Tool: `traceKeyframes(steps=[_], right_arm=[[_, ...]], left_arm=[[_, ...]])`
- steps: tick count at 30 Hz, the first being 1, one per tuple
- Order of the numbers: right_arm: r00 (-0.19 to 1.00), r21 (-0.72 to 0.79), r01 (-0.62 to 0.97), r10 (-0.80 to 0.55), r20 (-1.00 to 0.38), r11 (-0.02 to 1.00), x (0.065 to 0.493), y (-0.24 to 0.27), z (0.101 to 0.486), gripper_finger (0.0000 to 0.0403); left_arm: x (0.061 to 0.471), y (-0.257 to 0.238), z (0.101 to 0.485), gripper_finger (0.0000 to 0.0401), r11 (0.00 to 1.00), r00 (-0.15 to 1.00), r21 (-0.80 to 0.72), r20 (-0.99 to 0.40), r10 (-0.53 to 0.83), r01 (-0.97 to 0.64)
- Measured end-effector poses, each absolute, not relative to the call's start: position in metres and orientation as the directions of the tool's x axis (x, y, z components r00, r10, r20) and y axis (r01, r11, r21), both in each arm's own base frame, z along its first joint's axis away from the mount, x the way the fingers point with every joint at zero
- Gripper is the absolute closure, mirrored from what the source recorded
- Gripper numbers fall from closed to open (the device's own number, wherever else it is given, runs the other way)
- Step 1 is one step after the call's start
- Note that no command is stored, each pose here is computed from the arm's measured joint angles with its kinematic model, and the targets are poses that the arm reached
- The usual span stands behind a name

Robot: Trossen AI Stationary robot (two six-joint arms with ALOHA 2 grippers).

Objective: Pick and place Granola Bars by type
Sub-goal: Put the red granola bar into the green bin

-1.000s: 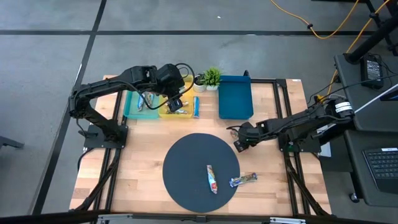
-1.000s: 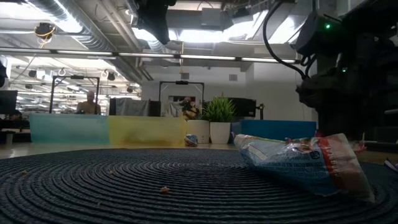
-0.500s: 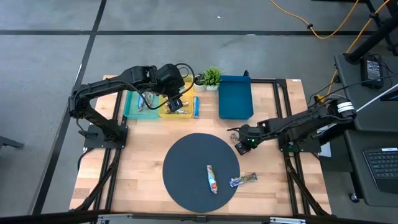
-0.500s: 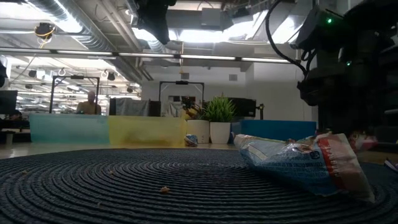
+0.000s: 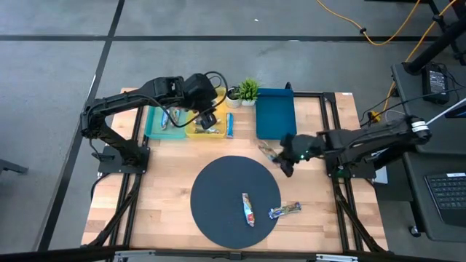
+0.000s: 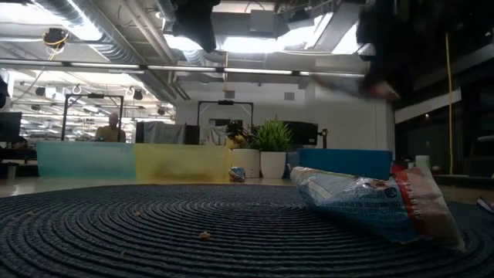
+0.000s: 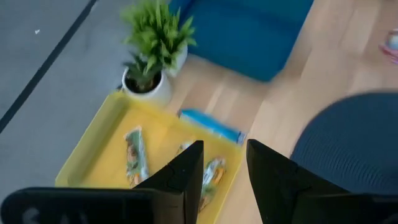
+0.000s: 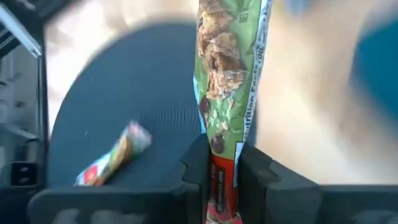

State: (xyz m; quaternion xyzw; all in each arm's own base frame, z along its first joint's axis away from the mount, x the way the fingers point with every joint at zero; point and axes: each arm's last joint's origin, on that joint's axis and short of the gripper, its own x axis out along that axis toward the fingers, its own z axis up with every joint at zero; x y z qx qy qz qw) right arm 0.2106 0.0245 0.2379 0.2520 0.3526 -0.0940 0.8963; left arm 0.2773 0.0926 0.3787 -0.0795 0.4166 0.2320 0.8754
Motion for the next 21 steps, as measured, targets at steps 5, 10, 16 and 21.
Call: traceKeyframes(steps=[5, 10, 16, 21], right_arm=[[0.811, 0.076, 0.294, -0.207, -0.547, 0.953, 0.220, 0.021, 0.283, 0.0344], [0.799, -0.160, 0.413, -0.441, -0.408, 0.896, 0.225, 0.010, 0.310, 0.0344], [0.841, -0.167, 0.410, -0.442, -0.311, 0.897, 0.231, 0.002, 0.323, 0.0344], [0.852, -0.175, 0.396, -0.432, -0.297, 0.901, 0.232, 0.002, 0.324, 0.0344]], left_arm=[[0.292, 0.088, 0.385, 0.0287, 0.913, 0.674, -0.035, -0.686, 0.274, -0.407], [0.303, 0.081, 0.396, 0.0287, 0.967, 0.808, -0.099, -0.573, 0.137, -0.234], [0.310, 0.077, 0.407, 0.0267, 0.985, 0.886, -0.117, -0.461, 0.056, -0.123], [0.312, 0.075, 0.411, 0.0216, 0.989, 0.907, -0.119, -0.419, 0.032, -0.090]])
